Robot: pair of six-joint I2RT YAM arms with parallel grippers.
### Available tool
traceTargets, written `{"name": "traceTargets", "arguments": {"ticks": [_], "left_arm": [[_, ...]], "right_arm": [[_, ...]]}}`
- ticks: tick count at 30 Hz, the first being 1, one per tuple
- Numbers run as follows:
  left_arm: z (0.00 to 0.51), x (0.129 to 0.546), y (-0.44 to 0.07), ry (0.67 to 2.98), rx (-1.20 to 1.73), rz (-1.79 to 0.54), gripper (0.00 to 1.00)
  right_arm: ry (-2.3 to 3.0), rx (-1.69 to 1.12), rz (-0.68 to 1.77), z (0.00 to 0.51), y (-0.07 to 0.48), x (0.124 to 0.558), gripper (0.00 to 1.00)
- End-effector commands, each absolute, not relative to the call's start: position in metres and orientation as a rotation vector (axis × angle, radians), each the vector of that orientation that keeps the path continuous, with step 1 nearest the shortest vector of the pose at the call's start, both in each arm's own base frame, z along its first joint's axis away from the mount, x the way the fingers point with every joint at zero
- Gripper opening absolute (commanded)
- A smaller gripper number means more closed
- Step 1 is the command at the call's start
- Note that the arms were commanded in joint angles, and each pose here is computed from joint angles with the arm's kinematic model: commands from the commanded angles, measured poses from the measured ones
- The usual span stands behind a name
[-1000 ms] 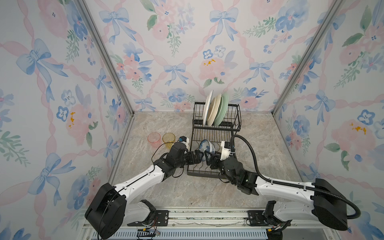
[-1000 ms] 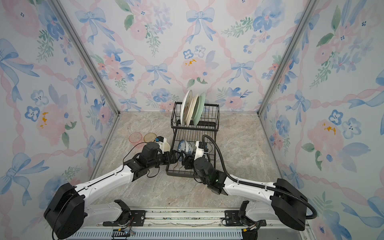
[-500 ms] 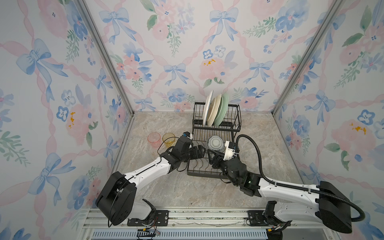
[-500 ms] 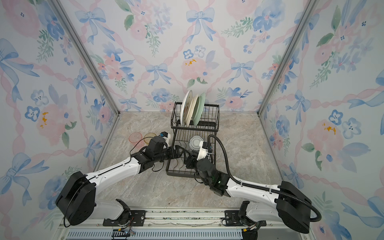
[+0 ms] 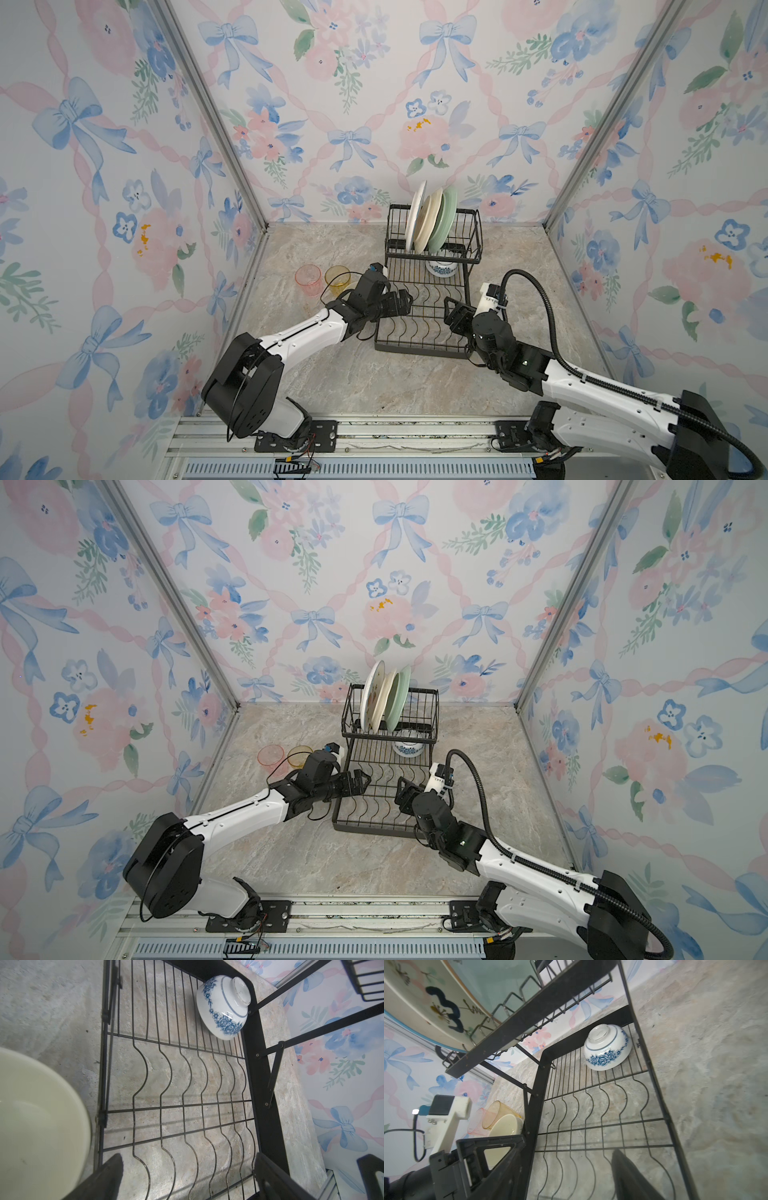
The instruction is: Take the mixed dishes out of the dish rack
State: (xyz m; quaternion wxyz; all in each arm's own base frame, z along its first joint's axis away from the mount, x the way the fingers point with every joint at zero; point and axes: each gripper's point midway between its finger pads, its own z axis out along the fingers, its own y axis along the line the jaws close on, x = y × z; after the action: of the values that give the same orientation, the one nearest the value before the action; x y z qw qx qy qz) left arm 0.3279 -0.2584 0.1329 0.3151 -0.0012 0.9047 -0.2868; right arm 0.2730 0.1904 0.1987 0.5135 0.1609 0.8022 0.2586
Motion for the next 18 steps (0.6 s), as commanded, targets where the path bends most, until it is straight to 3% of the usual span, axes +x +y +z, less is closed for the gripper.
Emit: {"name": "traceTargets", "arguments": {"ticks": [1, 18], "left_arm": [[0.139, 0.332, -0.265, 2.373, 0.034, -0.753, 0.98], [0.146, 0.331, -0.281, 2.361, 0.072, -0.769, 0.98]], "right_arm": [[1.971, 0.419, 0.545, 0.184, 0.165, 0.266, 0.71], [1.967, 0.444, 0.495, 0.191, 0.126, 0.249, 0.73]]}}
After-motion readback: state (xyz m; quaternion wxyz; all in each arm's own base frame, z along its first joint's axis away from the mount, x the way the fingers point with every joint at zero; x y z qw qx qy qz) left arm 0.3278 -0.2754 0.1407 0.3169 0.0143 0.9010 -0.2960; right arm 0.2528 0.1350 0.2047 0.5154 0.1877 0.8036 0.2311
